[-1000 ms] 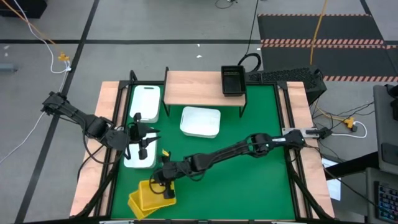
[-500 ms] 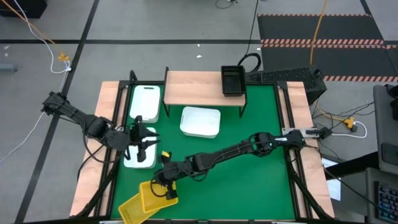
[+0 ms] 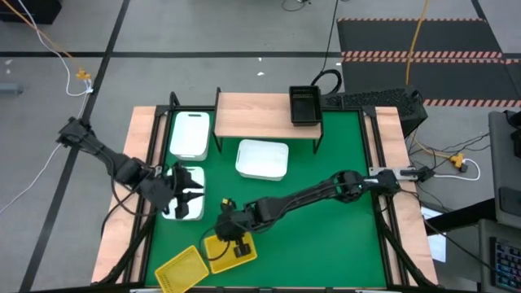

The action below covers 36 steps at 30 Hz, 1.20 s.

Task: Stack baskets on shelf by color
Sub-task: Stack the left yellow bin on the other yellow bins

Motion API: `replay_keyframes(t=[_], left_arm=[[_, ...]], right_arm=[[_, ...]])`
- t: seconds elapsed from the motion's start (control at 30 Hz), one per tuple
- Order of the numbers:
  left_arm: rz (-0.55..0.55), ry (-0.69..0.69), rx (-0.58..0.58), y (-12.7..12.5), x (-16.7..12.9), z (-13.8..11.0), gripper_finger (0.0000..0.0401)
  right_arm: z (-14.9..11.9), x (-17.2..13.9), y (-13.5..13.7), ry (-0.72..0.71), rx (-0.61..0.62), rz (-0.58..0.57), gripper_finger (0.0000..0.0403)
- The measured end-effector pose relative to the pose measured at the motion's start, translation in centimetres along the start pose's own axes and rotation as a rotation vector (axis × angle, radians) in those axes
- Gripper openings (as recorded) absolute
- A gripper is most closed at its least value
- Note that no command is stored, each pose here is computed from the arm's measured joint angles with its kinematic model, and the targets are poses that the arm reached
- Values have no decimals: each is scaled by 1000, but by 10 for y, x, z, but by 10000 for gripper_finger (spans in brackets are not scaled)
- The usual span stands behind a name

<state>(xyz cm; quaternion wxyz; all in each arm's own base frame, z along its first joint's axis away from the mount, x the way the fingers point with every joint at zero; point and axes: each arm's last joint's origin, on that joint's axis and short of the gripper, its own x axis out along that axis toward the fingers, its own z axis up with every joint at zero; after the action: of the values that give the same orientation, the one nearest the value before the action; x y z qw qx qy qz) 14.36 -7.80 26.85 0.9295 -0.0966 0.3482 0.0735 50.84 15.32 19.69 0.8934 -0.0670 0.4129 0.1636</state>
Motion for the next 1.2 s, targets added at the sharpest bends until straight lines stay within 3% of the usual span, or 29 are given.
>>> replay_keyframes(t=[0.13, 0.33, 0.57, 0.7, 0.87, 1.03, 1.2], left_arm=[[-9, 8, -9, -6, 3, -1, 118], [-58, -6, -38, -20, 10, -2, 118], [-77, -9, -46, -27, 13, -2, 118], [-85, 1, -65, -27, 13, -2, 118], [-189, 165, -137, -30, 6, -4, 118], [-126, 222, -141, -26, -7, 2, 118], [-111, 186, -103, -25, -20, 12, 118]], right_arm=[[-30, 16, -1, 78, 49, 6, 0], [-42, 3, -9, -43, 92, 40, 0], [8, -41, -9, -459, -36, 40, 0], [8, -26, -3, -497, -78, 71, 0], [27, -14, 2, -609, -125, 102, 0], [68, -7, 5, -741, -206, 214, 0], [61, 11, 9, -825, -281, 192, 0]])
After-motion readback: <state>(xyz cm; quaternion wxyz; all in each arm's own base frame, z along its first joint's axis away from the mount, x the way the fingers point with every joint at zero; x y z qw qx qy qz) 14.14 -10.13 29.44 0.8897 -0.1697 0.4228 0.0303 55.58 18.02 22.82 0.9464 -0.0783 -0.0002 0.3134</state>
